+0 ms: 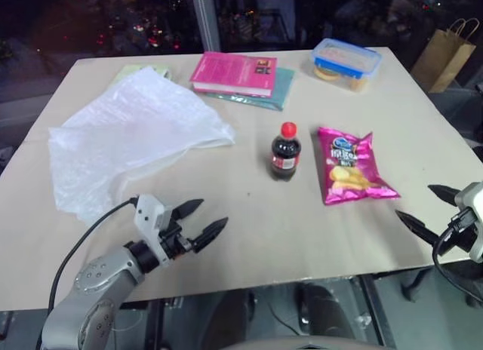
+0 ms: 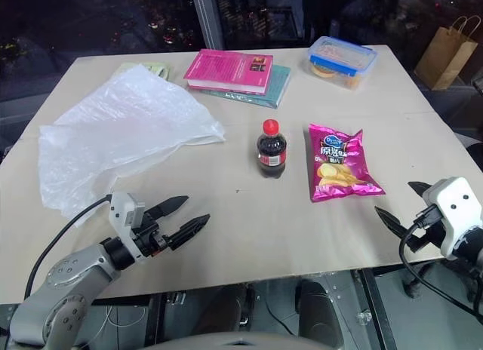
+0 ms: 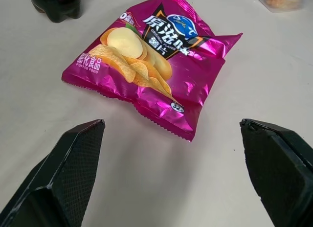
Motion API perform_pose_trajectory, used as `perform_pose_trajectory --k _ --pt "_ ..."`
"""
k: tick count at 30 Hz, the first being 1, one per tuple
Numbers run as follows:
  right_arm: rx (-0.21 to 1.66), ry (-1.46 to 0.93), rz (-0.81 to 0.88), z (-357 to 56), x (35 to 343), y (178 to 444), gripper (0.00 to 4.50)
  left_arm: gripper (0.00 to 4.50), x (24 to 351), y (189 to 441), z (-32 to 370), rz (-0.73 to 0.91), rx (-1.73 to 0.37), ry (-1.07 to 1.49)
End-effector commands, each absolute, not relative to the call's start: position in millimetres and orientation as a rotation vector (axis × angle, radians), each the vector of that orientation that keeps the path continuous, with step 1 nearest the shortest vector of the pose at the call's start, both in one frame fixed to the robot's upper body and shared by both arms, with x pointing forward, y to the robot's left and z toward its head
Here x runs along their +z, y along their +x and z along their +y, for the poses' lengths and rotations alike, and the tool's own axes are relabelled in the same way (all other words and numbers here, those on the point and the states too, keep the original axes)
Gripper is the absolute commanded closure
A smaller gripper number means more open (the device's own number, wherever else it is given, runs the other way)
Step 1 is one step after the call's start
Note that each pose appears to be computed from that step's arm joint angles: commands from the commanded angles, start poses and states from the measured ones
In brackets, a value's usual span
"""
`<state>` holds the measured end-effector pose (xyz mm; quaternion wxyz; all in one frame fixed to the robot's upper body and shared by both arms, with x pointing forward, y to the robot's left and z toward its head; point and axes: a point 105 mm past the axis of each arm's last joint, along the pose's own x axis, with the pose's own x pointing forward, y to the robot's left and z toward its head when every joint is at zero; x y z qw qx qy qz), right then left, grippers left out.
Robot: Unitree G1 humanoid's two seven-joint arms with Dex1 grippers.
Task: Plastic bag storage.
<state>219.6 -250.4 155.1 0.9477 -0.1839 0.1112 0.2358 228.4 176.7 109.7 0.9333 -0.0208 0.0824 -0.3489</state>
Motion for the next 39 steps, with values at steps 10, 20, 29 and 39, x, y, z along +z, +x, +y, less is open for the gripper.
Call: perform_pose_trajectory --k 10,20,29,39 --pt "0.975 -0.338 -0.068 -147 198 213 0.0 0.1 144 278 247 -0.031 -0.294 0.371" --pt "1.167 -0.38 -0.162 -94 201 223 0.0 0.1 179 328 278 0.046 -0.159 0.943" --pt "1.117 -0.4 -0.203 -90 206 224 0.0 0.33 163 374 300 0.21 -0.14 1.176" --pt "1.033 -0.382 -0.192 -93 202 221 0.0 4.45 177 373 292 0.182 -0.221 1.054"
